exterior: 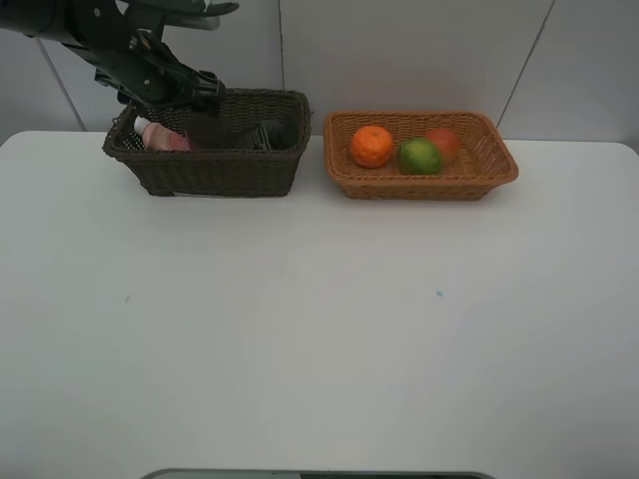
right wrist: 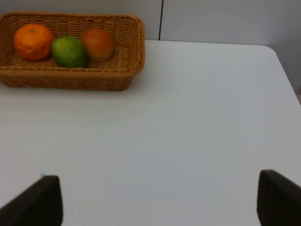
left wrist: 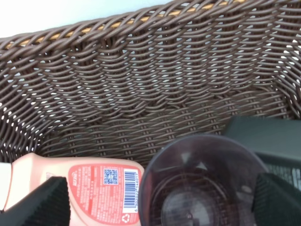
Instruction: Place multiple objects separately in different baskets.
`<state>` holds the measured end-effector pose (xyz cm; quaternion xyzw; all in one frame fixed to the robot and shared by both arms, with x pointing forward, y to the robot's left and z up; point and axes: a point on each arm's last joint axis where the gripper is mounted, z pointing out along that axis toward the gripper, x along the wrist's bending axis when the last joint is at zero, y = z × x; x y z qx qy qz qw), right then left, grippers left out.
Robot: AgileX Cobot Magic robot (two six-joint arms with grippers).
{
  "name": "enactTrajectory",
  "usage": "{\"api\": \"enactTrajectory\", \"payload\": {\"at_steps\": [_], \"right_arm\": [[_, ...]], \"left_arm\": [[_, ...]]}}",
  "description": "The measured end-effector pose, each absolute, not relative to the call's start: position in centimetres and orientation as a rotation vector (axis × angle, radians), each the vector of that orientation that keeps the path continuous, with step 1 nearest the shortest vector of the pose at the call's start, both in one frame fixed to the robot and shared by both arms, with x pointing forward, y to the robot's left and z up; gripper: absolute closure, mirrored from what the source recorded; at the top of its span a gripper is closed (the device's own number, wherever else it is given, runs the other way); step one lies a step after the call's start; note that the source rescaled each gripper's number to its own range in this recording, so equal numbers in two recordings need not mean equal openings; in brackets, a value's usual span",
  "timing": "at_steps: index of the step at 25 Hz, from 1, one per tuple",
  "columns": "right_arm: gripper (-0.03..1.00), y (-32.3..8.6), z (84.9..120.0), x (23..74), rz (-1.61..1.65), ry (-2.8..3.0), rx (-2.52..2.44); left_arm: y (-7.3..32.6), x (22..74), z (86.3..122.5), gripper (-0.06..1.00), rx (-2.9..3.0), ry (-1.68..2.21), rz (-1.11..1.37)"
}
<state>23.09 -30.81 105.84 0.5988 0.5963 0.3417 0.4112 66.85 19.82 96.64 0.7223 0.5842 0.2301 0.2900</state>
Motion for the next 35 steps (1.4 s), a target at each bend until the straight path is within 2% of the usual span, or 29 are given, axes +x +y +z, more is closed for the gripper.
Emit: {"api": "enactTrajectory", "payload": {"at_steps": [6, 11, 17, 27, 35], "right_arm": [[0.17, -30.8, 105.8, 23.1, 0.86, 1.501, 1.507], [0.17, -30.8, 105.8, 23.1, 0.86, 1.501, 1.507], [0.17, -30.8, 105.8, 23.1, 0.86, 1.501, 1.507], [0.17, -30.8, 105.8, 23.1, 0.86, 1.501, 1.507], [0.17, -30.8, 105.8, 23.1, 0.86, 1.501, 1.507]], "left_arm": [[20.1, 65.7, 99.7, -0.06, 1.915, 1.552, 0.626], [21.1, 61.8, 102.7, -0.06, 1.89, 1.54, 0.639], [23.6, 54.3, 105.8, -0.06, 1.827, 1.545, 0.669], [27.5, 39.0, 110.7, -0.06, 1.734, 1.566, 0.709], [29.9, 27.4, 111.8, -0.06, 1.603, 1.544, 0.81]]}}
